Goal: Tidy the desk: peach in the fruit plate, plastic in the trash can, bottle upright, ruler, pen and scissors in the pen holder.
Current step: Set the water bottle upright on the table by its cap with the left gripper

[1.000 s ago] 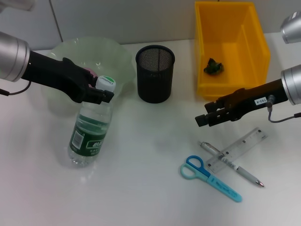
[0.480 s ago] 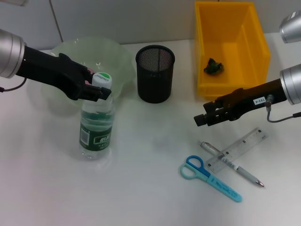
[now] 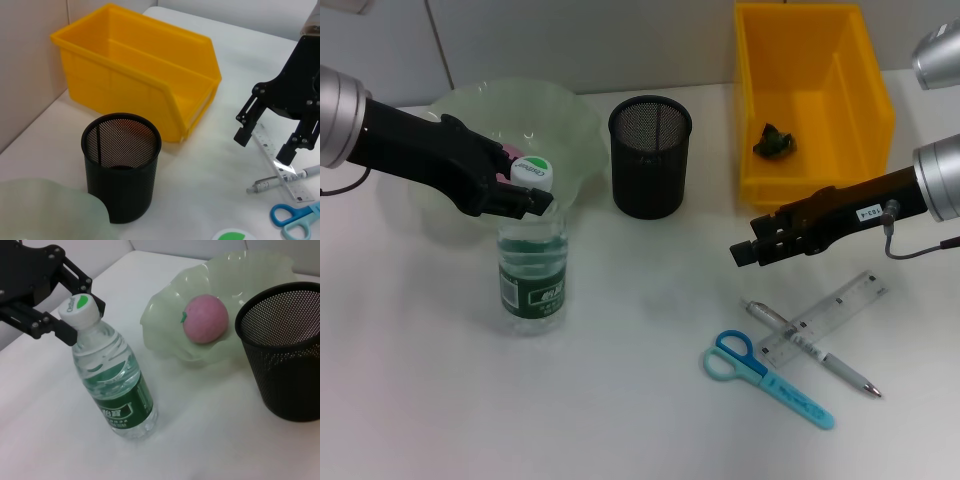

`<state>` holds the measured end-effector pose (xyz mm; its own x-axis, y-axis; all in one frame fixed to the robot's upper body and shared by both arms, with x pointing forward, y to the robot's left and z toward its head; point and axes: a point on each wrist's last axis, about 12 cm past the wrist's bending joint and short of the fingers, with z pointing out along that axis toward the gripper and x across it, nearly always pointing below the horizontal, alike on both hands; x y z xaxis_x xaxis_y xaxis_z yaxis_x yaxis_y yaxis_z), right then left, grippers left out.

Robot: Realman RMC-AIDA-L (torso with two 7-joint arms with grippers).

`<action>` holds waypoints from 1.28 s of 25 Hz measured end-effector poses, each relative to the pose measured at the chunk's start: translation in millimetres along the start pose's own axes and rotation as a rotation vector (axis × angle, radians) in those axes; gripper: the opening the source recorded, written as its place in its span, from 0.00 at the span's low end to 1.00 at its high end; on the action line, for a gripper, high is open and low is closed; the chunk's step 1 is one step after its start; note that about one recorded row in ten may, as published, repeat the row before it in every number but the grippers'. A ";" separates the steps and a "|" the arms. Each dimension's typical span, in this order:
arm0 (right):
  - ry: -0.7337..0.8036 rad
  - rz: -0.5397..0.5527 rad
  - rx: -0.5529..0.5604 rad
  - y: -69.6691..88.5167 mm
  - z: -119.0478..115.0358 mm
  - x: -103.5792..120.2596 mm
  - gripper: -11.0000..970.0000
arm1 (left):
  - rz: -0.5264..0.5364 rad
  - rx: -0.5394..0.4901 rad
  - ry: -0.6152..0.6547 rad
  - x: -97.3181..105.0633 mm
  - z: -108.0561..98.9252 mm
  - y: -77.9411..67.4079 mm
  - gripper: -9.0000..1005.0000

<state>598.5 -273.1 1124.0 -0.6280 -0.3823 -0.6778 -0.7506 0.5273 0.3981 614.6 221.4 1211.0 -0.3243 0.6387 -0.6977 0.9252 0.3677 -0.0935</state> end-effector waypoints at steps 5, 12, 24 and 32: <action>-0.001 0.002 0.005 -0.5 0.0 -0.2 0.75 | 0.011 -0.002 -0.008 0.1 -4.4 -1.2 0.45; -0.002 0.002 0.007 -0.8 0.0 -0.1 0.75 | 0.019 0.002 -0.034 2.0 -9.8 -1.0 0.45; -0.002 0.002 0.008 -0.9 0.0 -0.1 0.75 | 0.070 -0.011 -0.058 10.8 -24.9 0.0 0.45; -0.005 0.000 0.008 -0.6 0.0 -1.0 0.75 | 0.093 -0.039 -0.055 23.2 -41.2 6.5 0.45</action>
<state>599.6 -273.0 1124.4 -0.6266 -0.3787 -0.6811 -0.7492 0.5334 0.3926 605.0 266.4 1223.4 -0.2249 0.6339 -0.7400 0.9423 0.3348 0.0004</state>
